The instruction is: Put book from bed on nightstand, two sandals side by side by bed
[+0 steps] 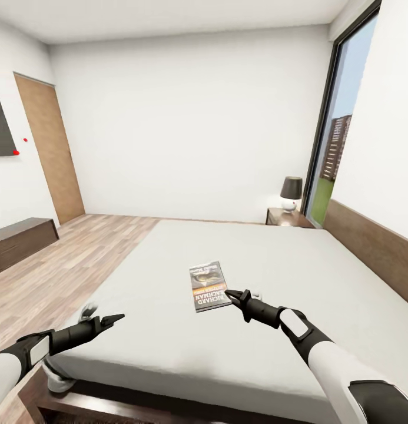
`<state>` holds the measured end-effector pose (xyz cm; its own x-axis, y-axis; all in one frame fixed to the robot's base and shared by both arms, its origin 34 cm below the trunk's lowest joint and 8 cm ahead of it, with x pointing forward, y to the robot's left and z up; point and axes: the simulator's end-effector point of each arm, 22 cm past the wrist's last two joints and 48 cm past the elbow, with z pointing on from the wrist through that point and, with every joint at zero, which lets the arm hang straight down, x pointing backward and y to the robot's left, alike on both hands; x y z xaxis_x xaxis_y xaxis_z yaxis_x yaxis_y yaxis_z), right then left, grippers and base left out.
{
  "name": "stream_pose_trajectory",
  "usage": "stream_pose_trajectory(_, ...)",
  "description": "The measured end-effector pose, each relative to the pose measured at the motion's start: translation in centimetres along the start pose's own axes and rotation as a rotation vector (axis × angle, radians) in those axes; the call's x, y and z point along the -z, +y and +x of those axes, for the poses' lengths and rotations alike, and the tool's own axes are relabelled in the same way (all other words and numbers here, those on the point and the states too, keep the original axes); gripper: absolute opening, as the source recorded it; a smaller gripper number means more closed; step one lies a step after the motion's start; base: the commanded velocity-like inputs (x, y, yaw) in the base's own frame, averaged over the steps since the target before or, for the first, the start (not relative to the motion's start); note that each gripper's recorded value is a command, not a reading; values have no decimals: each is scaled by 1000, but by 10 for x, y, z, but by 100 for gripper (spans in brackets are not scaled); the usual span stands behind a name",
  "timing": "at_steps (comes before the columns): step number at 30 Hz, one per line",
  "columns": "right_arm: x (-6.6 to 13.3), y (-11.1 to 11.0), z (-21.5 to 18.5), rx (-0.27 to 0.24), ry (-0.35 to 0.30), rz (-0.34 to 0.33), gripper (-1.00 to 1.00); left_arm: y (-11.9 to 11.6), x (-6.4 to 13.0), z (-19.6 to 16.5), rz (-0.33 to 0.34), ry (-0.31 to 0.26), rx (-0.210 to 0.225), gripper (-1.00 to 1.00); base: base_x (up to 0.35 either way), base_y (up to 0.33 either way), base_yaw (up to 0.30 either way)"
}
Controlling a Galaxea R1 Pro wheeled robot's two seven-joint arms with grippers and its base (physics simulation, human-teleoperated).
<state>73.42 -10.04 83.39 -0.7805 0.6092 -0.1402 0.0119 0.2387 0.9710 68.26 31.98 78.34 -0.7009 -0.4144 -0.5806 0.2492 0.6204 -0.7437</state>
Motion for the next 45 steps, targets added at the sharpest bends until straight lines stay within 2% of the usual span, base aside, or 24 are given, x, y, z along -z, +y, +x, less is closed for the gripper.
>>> stream_pose_trajectory(10,0,0,0,0,0,0,-100,0,0,0,0,0,0,100,-88,0,240)
stream_pose_trajectory(45,0,0,0,1,0,2,-100,1,0,0,-5,-1,1,100,-2,0,237)
